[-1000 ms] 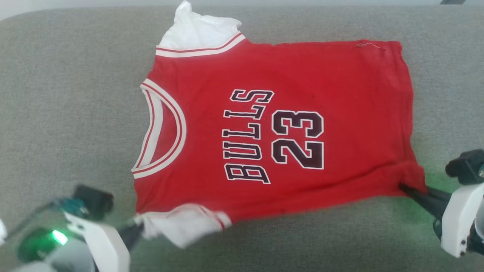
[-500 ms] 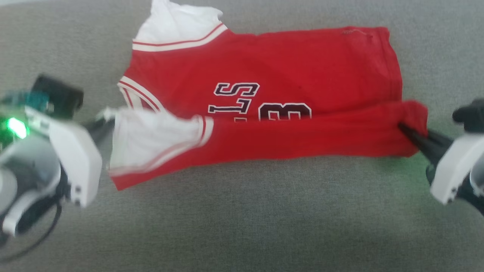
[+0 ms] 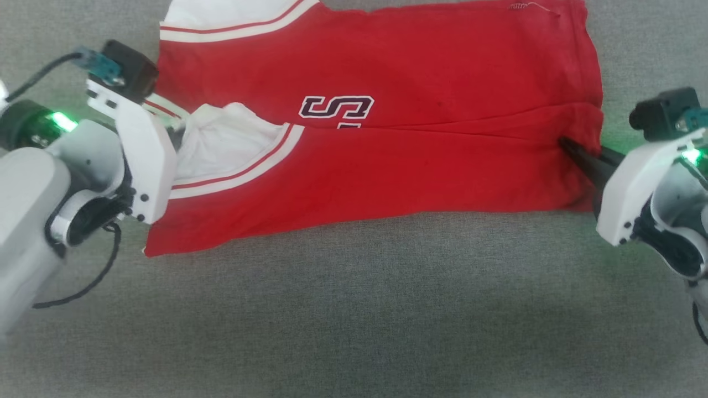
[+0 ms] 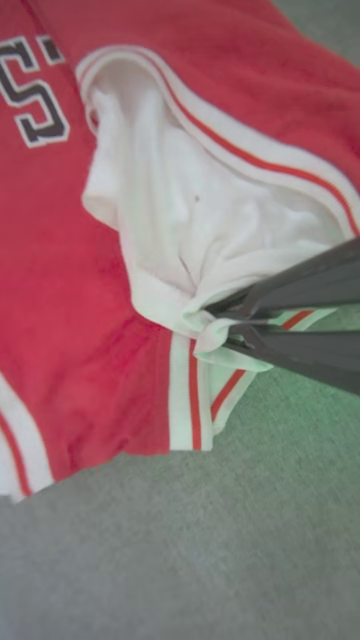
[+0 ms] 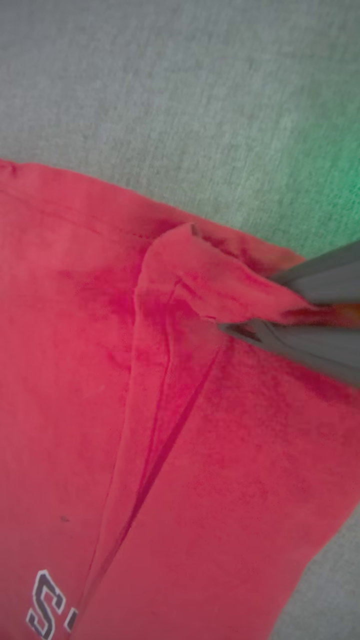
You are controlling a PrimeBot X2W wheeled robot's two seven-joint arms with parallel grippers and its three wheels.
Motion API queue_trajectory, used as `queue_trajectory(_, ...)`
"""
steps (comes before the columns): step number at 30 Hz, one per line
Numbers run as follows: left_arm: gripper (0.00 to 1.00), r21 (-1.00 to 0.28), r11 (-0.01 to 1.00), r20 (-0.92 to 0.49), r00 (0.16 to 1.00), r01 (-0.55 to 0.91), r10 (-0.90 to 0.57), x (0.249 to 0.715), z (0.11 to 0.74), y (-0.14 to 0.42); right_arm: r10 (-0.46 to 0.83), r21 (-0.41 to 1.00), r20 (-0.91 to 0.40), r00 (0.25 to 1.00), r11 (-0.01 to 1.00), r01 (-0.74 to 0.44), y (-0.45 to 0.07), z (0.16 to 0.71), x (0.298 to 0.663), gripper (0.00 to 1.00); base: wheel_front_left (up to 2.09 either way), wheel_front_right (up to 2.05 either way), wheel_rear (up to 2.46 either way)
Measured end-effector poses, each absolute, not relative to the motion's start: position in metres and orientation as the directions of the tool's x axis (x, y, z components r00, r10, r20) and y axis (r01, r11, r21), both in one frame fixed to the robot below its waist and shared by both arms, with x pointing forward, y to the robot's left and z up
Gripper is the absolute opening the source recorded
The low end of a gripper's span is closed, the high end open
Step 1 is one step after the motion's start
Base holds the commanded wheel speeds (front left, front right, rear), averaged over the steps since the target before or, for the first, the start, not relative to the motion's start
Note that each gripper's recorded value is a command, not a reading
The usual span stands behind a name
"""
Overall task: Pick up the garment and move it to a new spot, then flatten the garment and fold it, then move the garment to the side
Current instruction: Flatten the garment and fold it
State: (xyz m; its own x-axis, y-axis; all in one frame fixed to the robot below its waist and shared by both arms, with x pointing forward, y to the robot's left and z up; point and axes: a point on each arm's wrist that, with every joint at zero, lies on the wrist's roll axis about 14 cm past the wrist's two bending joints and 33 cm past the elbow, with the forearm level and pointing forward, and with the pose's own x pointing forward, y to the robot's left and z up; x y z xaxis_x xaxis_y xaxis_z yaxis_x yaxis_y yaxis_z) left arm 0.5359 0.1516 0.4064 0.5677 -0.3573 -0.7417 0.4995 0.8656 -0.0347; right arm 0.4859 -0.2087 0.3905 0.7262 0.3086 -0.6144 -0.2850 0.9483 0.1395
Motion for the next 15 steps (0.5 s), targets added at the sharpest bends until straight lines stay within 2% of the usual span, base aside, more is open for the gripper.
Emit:
queue_trajectory(4, 0.00, -0.081, 0.881, -0.787, 0.512, 0.467, -0.344, 0.535, 0.388, 0.154, 0.305, 0.145, -0.628, 0.716, 0.950, -0.278, -0.208, 0.385, 0.492, 0.00, 0.00, 0.00, 0.00)
queue_trajectory(5, 0.05, -0.097, 0.887, -0.793, 0.503, 0.451, -0.343, 0.535, 0.386, 0.153, 0.305, 0.145, -0.630, 0.714, 0.950, -0.278, -0.207, 0.384, 0.494, 0.00, 0.00, 0.00, 0.00)
queue_trajectory(7, 0.32, -0.108, 0.894, -0.805, 0.490, 0.434, -0.335, 0.535, 0.384, 0.154, 0.301, 0.142, -0.639, 0.708, 0.951, -0.276, -0.207, 0.384, 0.496, 0.03, 0.00, 0.00, 0.00)
queue_trajectory(8, 0.45, -0.115, 0.899, -0.809, 0.485, 0.422, -0.331, 0.535, 0.385, 0.154, 0.300, 0.144, -0.639, 0.708, 0.951, -0.273, -0.207, 0.385, 0.497, 0.20, 0.00, 0.00, 0.00)
queue_trajectory(9, 0.98, -0.123, 0.903, -0.812, 0.481, 0.411, -0.330, 0.535, 0.386, 0.154, 0.300, 0.142, -0.639, 0.708, 0.951, -0.275, -0.207, 0.385, 0.497, 0.43, 0.00, 0.00, 0.00)
queue_trajectory(10, 1.00, -0.122, 0.905, -0.811, 0.485, 0.407, -0.327, 0.535, 0.388, 0.154, 0.299, 0.138, -0.642, 0.707, 0.951, -0.276, -0.207, 0.387, 0.497, 0.76, 0.00, 0.00, 0.00)
queue_trajectory(11, 1.00, -0.118, 0.910, -0.809, 0.492, 0.398, -0.321, 0.536, 0.390, 0.155, 0.302, 0.138, -0.636, 0.710, 0.950, -0.280, -0.206, 0.390, 0.499, 1.00, 0.00, 0.00, 0.00)
queue_trajectory(15, 1.00, -0.081, 0.940, -0.811, 0.526, 0.332, -0.256, 0.537, 0.403, 0.171, 0.300, 0.127, -0.598, 0.743, 0.951, -0.282, -0.207, 0.406, 0.503, 1.00, 0.00, 0.00, 0.00)
